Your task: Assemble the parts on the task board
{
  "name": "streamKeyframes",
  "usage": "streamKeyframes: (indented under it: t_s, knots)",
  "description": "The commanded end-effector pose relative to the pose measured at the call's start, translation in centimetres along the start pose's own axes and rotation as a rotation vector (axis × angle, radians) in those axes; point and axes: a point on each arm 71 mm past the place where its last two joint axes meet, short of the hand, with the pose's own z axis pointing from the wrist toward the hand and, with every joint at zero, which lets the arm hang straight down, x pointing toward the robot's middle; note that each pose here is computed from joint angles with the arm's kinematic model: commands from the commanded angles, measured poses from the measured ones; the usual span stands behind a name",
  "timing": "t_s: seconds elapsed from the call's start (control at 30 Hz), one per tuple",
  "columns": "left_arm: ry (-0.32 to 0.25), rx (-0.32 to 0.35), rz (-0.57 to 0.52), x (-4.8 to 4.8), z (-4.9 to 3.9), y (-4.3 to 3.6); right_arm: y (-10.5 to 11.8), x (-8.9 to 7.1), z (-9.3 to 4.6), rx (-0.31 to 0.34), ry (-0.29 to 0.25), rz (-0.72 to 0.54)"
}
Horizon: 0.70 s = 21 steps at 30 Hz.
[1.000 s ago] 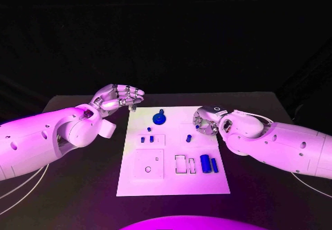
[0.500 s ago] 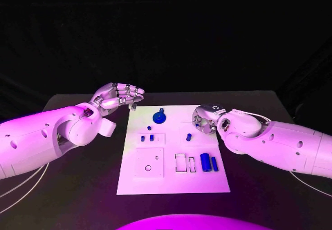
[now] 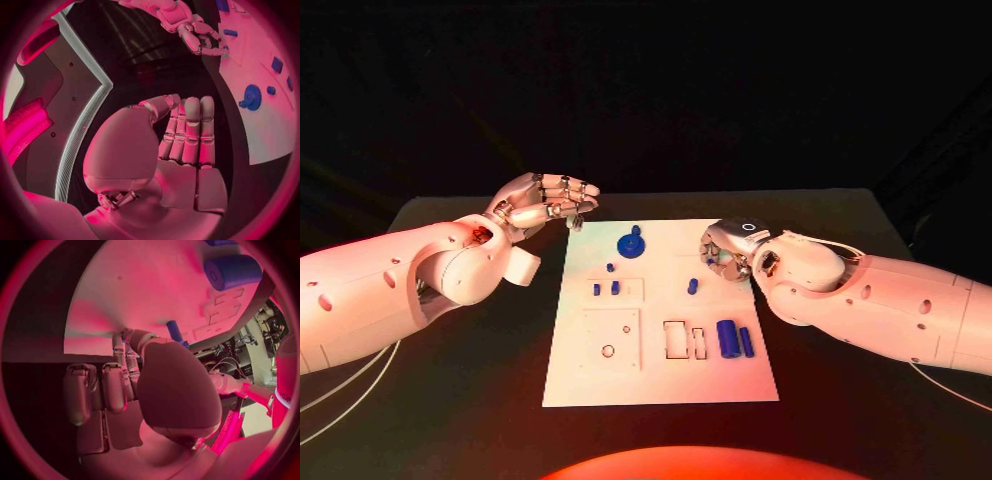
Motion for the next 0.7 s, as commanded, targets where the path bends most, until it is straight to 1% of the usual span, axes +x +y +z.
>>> streamKeyframes:
  t_s: [0.03, 0.13, 0.43, 0.5, 0.7]
  knots:
    - [0.014, 0.008, -0.008, 0.17, 0.03, -0.17, 0.1, 0.1, -0.4, 0.003, -0.034, -0.003]
    - [0.012, 0.007, -0.008, 0.14, 0.03, -0.15, 0.2, -0.2, -0.6, -0.006, -0.070, 0.010]
    - [0.005, 0.001, -0.005, 0.02, 0.00, -0.11, 0.2, -1.3, -1.4, -0.023, -0.135, 0.044]
    - [0.008, -0.001, -0.006, 0.15, 0.00, -0.12, 0.2, -1.7, -1.9, -0.029, -0.153, 0.061]
    - [0.015, -0.001, -0.009, 0.44, 0.01, -0.17, 0.6, -2.3, -3.0, -0.051, -0.176, 0.102]
